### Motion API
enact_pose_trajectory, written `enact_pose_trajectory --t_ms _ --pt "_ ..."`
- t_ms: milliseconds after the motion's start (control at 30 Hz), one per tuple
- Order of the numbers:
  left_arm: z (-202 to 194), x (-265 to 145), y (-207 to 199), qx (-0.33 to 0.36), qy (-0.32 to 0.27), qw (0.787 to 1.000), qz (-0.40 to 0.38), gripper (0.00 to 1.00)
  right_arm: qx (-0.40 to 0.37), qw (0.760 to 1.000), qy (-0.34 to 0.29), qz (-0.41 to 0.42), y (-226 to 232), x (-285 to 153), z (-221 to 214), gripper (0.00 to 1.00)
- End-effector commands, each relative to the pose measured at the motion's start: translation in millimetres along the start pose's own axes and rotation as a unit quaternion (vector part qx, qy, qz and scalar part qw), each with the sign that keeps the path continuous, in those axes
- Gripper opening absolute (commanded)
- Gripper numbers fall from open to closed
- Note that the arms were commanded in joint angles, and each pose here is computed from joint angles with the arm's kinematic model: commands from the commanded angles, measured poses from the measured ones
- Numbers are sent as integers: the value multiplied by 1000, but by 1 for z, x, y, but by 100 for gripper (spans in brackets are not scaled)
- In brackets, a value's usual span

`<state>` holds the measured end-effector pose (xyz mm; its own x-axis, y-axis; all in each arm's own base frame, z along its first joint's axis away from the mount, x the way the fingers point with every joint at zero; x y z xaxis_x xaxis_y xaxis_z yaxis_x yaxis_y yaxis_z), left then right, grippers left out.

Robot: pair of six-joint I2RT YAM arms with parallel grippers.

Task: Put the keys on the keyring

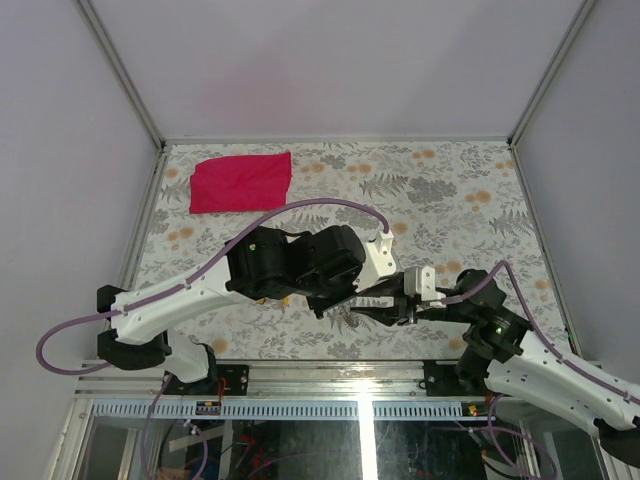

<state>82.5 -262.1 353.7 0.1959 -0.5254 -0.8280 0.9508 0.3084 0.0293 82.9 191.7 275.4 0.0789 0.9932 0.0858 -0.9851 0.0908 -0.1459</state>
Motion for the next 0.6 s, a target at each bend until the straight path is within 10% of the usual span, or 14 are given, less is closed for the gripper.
enact_pose_trajectory --t_ms 0,567 --pt "3 -9 1 5 -12 1000 3 0 -20 998 -60 26 -2 12 20 38" --pt "2 -10 -1 18 -15 1000 -7 0 -7 998 -51 39 -4 22 11 24"
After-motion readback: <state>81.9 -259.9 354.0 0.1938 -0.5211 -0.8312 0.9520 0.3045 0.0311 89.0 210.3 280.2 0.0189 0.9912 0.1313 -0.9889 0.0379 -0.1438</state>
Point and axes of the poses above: each gripper's point midway between its finger pads, its own x axis out along the fingers, its own y axis along the line the jaws close on, z = x × y, the point moved 8 cm from there along -x, back along the fingers, and after that the axes turned 1 degree about x, right-handed, at the moved point
